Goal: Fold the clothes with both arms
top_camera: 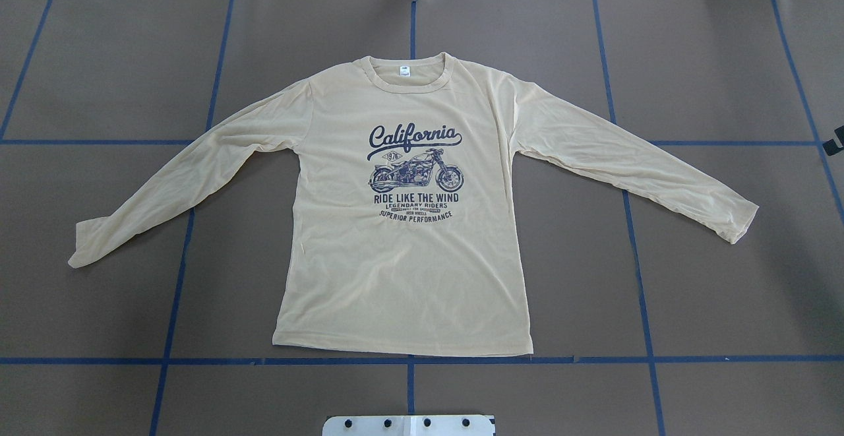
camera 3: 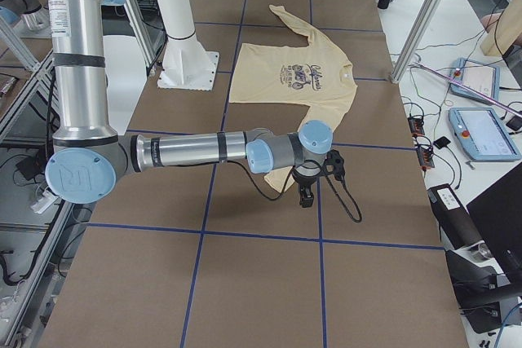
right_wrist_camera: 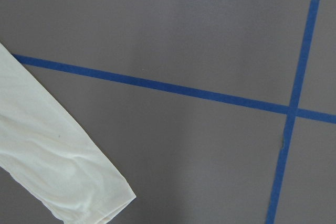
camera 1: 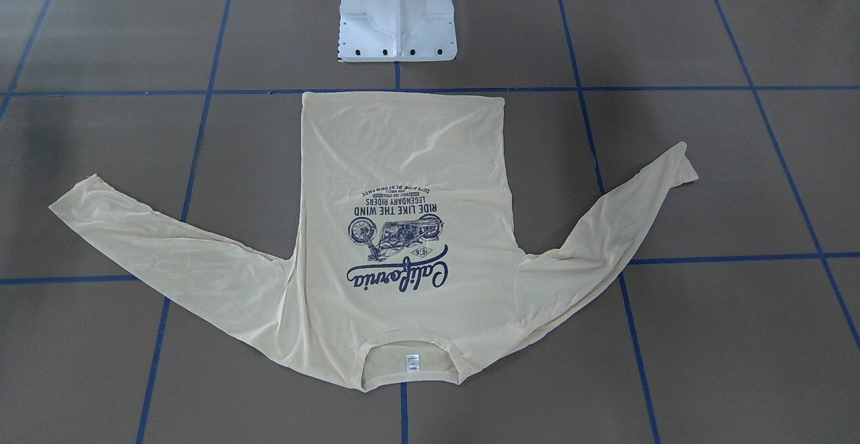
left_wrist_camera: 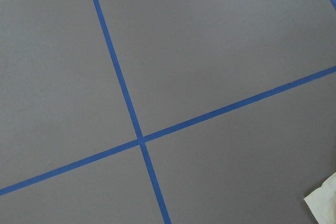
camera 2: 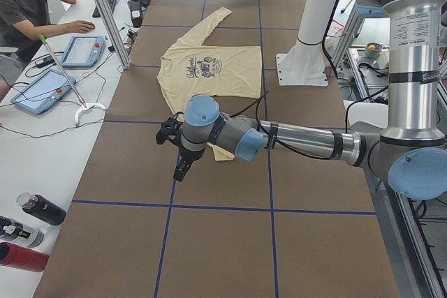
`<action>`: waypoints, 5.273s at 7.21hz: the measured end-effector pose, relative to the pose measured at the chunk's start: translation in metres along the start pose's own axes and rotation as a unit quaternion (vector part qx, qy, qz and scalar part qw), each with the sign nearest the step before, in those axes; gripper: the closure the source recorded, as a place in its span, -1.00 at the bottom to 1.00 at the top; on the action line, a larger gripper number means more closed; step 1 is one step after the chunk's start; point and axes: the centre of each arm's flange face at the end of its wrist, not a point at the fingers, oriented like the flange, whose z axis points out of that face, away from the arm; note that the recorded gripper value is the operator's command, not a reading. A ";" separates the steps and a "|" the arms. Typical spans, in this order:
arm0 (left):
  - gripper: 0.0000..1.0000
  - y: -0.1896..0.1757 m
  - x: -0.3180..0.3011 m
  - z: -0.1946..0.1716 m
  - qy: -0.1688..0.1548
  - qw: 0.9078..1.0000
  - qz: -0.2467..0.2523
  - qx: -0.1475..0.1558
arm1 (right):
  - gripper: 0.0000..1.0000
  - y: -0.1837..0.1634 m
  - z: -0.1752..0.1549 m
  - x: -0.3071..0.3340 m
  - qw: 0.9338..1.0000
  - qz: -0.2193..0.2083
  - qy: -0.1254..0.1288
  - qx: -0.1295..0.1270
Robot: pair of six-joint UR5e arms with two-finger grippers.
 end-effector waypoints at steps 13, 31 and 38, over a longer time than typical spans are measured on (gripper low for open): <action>-1.00 0.001 -0.001 0.003 0.001 1.000 0.007 0.008 | -0.86 0.048 0.138 -0.039 0.996 0.082 -0.032 0.001; -1.00 0.002 -0.002 0.004 0.001 1.000 0.006 0.006 | 1.00 -0.010 0.078 -0.158 0.985 0.135 -0.108 0.030; -1.00 0.002 -0.002 0.003 0.001 1.000 0.007 0.007 | 1.00 -0.136 0.001 -0.406 0.946 0.276 -0.165 0.044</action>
